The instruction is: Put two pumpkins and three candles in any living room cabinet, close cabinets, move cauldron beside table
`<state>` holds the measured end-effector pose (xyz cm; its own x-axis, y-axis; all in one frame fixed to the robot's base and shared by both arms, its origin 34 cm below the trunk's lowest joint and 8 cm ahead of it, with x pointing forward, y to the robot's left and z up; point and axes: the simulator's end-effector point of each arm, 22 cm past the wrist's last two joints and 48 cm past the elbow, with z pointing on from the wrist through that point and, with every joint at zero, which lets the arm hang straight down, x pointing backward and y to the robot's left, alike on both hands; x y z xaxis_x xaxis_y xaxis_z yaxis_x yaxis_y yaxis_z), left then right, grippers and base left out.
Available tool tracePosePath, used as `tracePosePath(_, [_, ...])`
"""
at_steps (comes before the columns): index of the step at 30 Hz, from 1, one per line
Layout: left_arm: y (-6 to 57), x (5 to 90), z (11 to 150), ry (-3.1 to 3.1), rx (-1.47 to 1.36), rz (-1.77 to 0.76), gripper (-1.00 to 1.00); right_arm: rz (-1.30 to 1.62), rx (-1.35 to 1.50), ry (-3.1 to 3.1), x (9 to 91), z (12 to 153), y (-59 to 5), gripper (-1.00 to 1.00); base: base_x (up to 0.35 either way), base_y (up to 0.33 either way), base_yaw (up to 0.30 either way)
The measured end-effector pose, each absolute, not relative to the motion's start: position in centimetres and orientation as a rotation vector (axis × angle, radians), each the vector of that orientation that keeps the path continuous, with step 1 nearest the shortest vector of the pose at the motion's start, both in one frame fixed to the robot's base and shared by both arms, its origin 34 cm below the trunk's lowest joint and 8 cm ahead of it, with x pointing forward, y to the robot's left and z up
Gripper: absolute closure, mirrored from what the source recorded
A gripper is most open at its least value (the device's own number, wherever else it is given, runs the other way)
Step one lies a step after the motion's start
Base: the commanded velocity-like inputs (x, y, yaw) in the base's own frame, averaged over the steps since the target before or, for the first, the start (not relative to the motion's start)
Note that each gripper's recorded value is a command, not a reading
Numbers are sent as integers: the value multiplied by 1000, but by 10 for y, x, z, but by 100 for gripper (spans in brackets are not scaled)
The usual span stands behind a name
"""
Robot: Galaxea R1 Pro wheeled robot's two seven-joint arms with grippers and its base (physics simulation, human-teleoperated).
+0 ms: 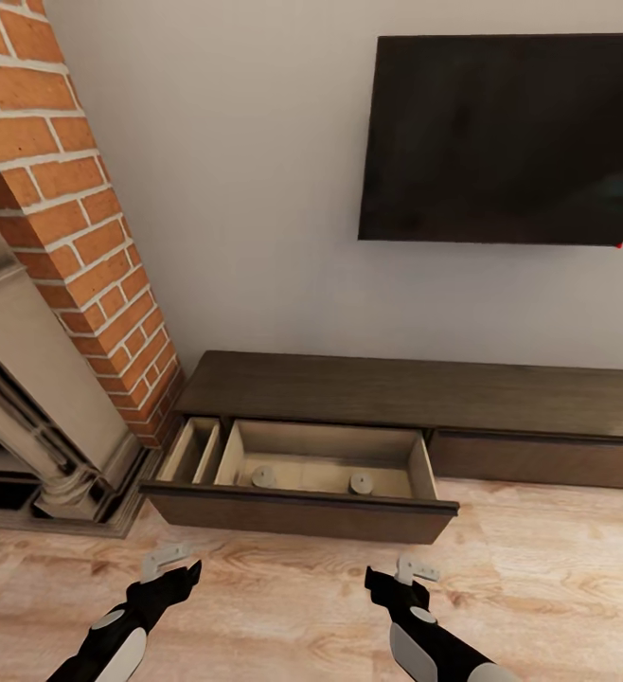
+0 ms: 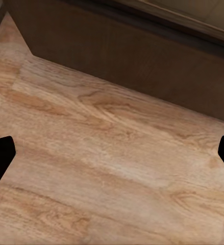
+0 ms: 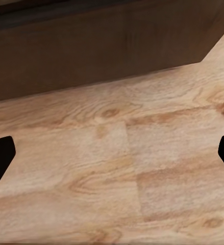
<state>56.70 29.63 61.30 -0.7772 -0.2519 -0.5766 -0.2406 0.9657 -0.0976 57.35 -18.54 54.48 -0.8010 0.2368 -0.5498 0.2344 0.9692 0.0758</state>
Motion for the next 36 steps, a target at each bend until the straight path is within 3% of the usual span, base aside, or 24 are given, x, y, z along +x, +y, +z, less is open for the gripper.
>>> tracePosePath(28, [298, 558, 566, 2380, -363, 27, -100, 18, 330, 2270, 614, 547, -188, -100, -1, 2, 0])
tracePosePath(36, [289, 565, 559, 2308, -306, 46, -100, 52, 191, 2139, 629, 558, -171, -100, 0, 0, 0])
